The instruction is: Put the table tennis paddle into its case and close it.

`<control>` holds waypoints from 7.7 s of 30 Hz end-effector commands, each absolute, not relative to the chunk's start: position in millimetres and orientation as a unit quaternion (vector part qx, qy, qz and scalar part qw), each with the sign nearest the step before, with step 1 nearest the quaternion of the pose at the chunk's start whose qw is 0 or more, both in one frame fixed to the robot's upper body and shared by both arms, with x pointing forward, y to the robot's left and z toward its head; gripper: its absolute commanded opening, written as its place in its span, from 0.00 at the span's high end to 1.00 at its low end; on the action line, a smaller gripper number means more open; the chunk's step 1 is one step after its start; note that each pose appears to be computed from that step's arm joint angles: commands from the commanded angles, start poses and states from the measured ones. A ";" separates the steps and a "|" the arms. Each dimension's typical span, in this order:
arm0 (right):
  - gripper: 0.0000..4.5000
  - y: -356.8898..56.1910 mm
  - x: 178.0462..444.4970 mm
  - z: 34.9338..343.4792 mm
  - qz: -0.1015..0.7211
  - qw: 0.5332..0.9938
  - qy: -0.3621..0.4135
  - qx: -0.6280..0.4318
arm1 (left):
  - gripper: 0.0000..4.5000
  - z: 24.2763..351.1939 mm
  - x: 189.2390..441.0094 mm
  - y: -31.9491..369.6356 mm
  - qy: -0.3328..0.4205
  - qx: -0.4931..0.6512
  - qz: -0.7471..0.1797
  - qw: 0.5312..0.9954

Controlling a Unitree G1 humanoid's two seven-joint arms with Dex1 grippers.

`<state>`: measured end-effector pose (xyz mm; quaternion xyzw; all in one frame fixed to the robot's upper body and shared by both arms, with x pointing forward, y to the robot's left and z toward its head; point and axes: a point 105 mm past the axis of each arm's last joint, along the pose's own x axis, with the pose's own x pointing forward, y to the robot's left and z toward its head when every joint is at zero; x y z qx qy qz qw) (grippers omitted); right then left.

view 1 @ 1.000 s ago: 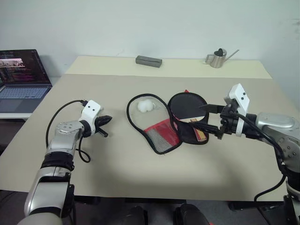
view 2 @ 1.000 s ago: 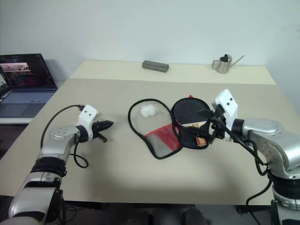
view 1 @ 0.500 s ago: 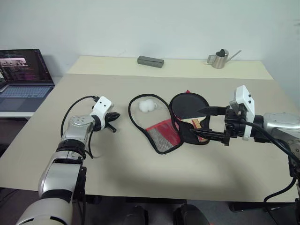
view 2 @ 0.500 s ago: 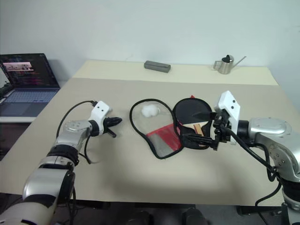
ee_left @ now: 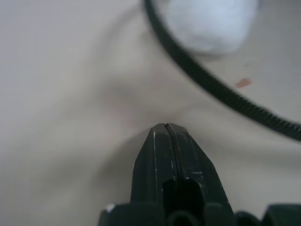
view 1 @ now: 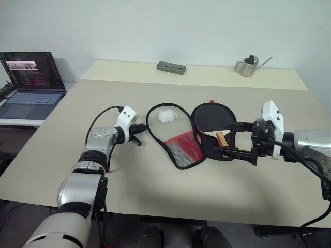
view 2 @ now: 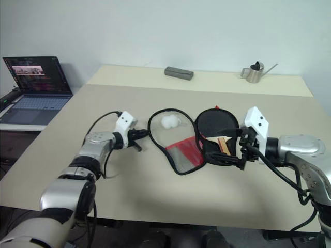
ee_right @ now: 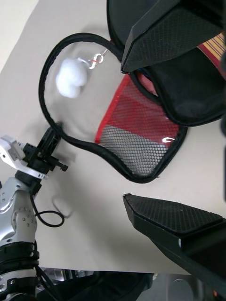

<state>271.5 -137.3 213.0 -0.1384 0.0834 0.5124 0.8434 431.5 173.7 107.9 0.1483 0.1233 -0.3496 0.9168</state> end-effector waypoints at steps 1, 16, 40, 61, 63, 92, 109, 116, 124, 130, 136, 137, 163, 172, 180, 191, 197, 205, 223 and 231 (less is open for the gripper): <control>0.00 -140.1 268.2 224.8 0.507 0.845 0.056 -0.160 | 1.00 132.1 435.5 155.9 0.077 0.143 -0.382 0.910; 0.00 -147.8 264.8 225.8 0.494 0.853 0.051 -0.160 | 1.00 169.2 436.2 111.5 0.009 0.112 -0.453 0.885; 0.00 -183.8 260.0 239.8 0.423 0.888 0.051 -0.175 | 1.00 178.0 431.2 65.5 -0.003 0.129 -0.510 0.851; 0.00 -191.7 235.5 254.7 0.389 0.904 0.050 -0.169 | 1.00 180.3 424.1 17.0 -0.003 0.140 -0.548 0.825; 0.00 -191.3 232.8 254.1 0.387 0.906 0.051 -0.166 | 1.00 180.0 423.8 11.2 0.000 0.146 -0.549 0.823; 0.00 -187.9 263.6 239.5 0.379 0.915 0.068 -0.119 | 1.00 208.5 403.8 48.2 -0.066 0.072 -0.623 0.776; 0.00 -194.7 355.5 196.9 0.336 0.932 0.132 -0.037 | 1.00 213.4 358.1 128.8 -0.055 0.127 -0.585 0.799; 0.00 -204.1 380.9 167.7 0.287 0.941 0.175 -0.037 | 1.00 217.7 350.9 123.1 -0.063 0.126 -0.589 0.796; 0.00 -212.7 393.4 145.9 0.252 0.945 0.210 -0.013 | 1.00 221.4 348.4 114.1 -0.067 0.122 -0.608 0.782; 0.00 -208.0 394.8 133.1 0.255 0.939 0.232 0.010 | 1.00 222.1 348.6 111.2 -0.069 0.121 -0.613 0.778; 0.00 -201.6 397.1 126.4 0.261 0.933 0.246 0.032 | 1.00 223.7 345.9 106.4 -0.065 0.125 -0.633 0.762; 0.00 -199.2 398.1 126.0 0.262 0.932 0.248 0.039 | 1.00 224.3 346.1 105.7 -0.065 0.127 -0.635 0.759; 1.00 -174.2 390.0 117.7 0.275 0.920 0.270 0.068 | 1.00 205.4 341.6 106.5 -0.035 0.160 -0.665 0.728; 1.00 -178.0 378.0 132.8 0.273 0.920 0.269 0.083 | 1.00 201.7 331.2 108.6 -0.018 0.157 -0.689 0.708; 1.00 -173.7 353.5 135.6 0.284 0.912 0.282 0.086 | 1.00 196.2 319.9 118.8 0.011 0.175 -0.705 0.687; 1.00 -168.9 313.8 131.6 0.303 0.898 0.305 0.090 | 1.00 186.3 293.1 112.4 0.033 0.161 -0.743 0.648; 1.00 -164.7 295.3 128.0 0.313 0.889 0.319 0.094 | 1.00 176.4 279.5 111.8 0.055 0.158 -0.760 0.627; 1.00 -162.8 269.3 117.9 0.323 0.877 0.342 0.096 | 1.00 167.2 262.9 112.4 0.076 0.151 -0.778 0.606; 1.00 -186.3 251.6 104.5 0.294 0.877 0.371 0.081 | 1.00 168.1 249.1 98.3 0.085 0.139 -0.805 0.571; 1.00 -190.5 245.7 103.1 0.296 0.874 0.379 0.074 | 1.00 164.5 248.7 98.8 0.086 0.136 -0.807 0.568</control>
